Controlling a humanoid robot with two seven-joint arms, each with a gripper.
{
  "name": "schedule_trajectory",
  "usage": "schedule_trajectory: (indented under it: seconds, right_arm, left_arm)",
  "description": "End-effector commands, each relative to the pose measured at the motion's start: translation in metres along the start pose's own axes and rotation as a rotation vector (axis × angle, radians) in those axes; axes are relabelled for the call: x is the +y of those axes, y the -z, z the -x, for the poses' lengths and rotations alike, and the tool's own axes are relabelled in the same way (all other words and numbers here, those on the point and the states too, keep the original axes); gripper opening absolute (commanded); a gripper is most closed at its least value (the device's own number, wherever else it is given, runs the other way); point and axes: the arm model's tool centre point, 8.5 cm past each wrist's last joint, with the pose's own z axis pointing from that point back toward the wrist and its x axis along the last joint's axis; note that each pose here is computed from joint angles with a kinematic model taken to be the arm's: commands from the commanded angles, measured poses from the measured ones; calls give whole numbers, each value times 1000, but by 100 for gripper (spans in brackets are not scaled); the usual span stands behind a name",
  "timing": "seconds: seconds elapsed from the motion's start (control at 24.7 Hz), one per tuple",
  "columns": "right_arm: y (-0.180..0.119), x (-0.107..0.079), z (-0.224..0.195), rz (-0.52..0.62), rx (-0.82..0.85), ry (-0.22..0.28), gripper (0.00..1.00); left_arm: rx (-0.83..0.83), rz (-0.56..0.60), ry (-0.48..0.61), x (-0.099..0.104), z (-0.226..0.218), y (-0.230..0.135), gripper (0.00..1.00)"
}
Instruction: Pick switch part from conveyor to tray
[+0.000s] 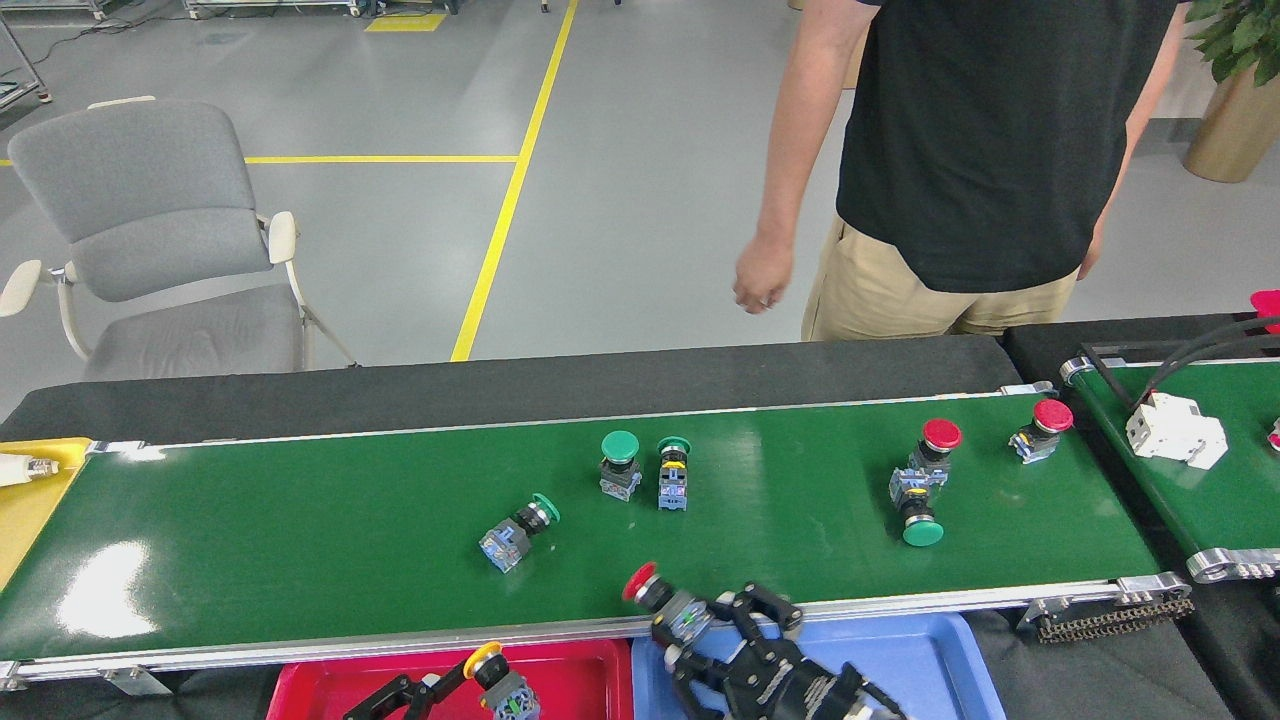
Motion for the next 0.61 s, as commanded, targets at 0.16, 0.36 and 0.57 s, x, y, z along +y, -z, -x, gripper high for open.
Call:
schedule_trajectory:
  seconds: [0.16, 0.36, 0.57]
  right_arm:
    - [6, -14, -6, 55, -11, 5, 100]
    - [-63, -11, 45, 124, 384, 109, 99]
    - [-167, 7, 95, 201, 849, 237, 99]
  left_arm:
    - [318, -59, -68, 2, 50, -37, 100]
    - [646, -98, -74, -12, 89, -109, 100]
    - [572, -133, -64, -10, 79, -99, 100]
